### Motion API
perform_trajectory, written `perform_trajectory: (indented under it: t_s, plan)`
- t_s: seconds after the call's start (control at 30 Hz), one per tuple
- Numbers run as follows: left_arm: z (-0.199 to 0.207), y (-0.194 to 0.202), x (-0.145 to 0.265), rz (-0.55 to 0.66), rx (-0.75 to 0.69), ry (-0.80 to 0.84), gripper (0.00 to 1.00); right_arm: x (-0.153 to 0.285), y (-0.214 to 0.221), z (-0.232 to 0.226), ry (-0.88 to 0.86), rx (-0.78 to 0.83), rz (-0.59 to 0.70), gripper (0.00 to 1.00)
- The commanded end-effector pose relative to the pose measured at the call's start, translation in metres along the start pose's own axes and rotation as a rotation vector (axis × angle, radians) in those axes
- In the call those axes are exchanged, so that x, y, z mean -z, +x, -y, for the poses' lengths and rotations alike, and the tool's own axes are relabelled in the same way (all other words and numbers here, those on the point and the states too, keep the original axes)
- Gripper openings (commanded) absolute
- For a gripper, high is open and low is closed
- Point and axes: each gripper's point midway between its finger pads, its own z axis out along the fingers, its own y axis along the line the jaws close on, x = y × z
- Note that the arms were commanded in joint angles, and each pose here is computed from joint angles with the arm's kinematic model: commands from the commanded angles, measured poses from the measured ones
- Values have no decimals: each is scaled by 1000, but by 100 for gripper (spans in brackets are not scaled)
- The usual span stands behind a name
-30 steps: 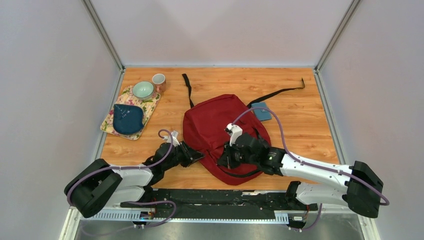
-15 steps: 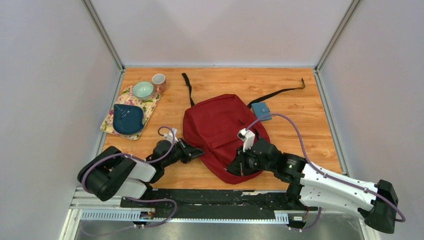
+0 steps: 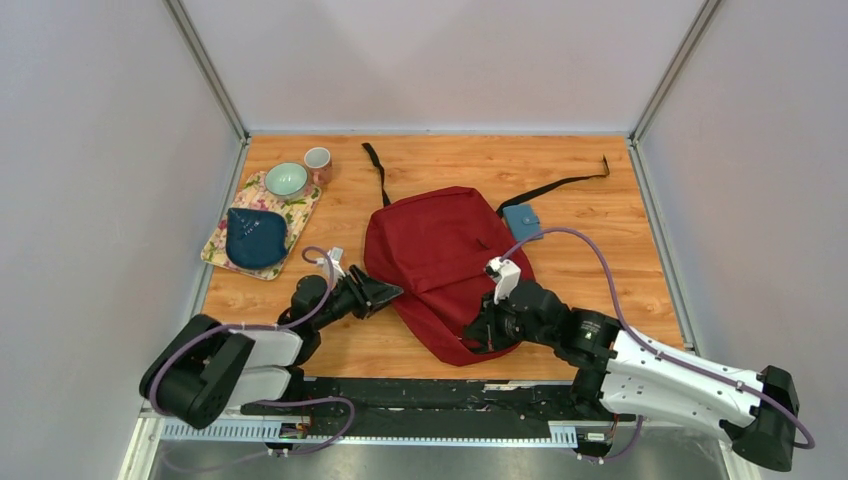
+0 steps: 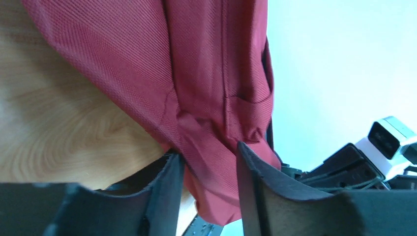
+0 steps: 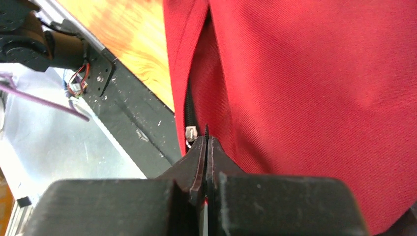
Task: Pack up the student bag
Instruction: Zip the student bag at the center of the board.
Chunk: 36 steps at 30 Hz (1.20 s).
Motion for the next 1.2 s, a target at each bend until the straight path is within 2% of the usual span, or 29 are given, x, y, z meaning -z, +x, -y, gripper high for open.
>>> perform_trajectory:
  t_s: [0.0,0.03,0.07,0.13,0.17,0.2,0.27,0.3,0.47,0.6,0.8,0.93,1.17]
  plan:
    - [-12,6,13,-25,-161,-36,54,-5,-26,3,61,-9,100,0]
    - [-32,13,18,-55,-149,-125,59,-6,-30,2,63,-11,111,0]
    - [-28,7,21,-22,-217,-128,61,-7,-34,2,68,-14,125,0]
    - [-51,13,32,-47,-223,-243,66,-12,-38,-2,61,-16,132,0]
    - [-45,3,35,4,-265,-250,69,-14,-39,-4,55,-16,131,0]
    - [-62,10,44,-25,-237,-344,69,-16,-40,-5,50,-16,131,0]
    - [-48,9,46,-8,-228,-339,70,-19,-40,-7,41,-17,127,0]
    - [-54,17,51,-32,-204,-379,70,-21,-41,-9,33,-17,129,0]
    - [-38,44,47,-56,-145,-329,70,-25,-40,-12,24,-4,109,0]
    - [-4,50,33,-54,-122,-203,71,-25,-39,-14,14,-7,107,0]
    - [37,52,18,-78,-120,-125,73,-23,-35,-12,13,-13,101,0]
    - [46,54,14,-66,-72,-84,74,-21,-35,-11,15,-16,105,0]
    - [32,61,11,-83,-35,-102,76,-21,-36,-13,11,-15,103,0]
